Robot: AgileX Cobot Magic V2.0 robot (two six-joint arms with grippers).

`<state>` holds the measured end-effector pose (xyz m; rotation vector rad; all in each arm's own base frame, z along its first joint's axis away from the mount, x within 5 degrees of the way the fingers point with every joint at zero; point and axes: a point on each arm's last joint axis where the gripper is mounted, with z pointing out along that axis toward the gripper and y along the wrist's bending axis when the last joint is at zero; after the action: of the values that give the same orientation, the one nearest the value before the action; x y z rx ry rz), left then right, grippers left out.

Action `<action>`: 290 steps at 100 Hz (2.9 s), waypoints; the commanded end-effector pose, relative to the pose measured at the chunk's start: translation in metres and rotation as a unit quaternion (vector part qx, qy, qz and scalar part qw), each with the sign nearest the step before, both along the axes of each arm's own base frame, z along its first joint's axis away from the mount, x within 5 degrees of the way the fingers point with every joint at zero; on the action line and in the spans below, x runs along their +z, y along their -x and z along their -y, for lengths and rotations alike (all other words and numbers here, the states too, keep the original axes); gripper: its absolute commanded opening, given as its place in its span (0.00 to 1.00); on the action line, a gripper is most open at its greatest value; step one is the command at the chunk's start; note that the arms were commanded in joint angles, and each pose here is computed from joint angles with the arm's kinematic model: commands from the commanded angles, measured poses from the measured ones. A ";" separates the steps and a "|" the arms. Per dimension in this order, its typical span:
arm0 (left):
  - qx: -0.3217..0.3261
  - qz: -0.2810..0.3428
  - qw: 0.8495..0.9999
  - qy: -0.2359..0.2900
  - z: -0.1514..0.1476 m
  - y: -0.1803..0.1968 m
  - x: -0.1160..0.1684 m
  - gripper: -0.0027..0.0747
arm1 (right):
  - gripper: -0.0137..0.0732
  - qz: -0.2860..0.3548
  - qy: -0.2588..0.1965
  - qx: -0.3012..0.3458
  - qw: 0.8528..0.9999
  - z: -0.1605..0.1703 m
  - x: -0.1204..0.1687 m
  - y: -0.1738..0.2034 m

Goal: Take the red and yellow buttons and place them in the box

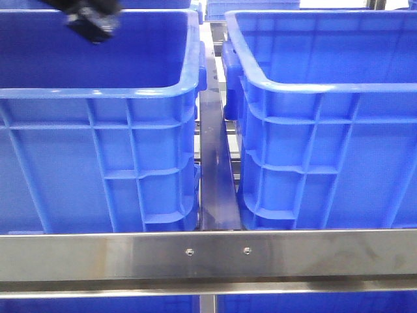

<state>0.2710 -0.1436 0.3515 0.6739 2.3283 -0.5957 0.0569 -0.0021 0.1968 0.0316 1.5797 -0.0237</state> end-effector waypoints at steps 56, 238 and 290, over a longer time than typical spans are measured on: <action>-0.133 0.025 0.990 0.040 0.084 0.048 0.009 0.24 | 0.08 0.070 0.011 0.000 0.997 0.000 0.016 0.003; -0.134 0.023 0.990 0.039 0.084 0.048 0.008 0.24 | 0.84 -0.307 -0.327 0.350 0.822 -0.072 0.186 -0.147; -0.134 0.023 0.990 0.039 0.084 0.048 0.008 0.24 | 0.84 -0.355 -0.331 0.390 0.782 -0.127 0.153 -0.178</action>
<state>0.2280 -0.2266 0.3369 1.0126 2.2677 -0.7245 0.2351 0.1208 0.3314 -0.1015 2.2556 1.2725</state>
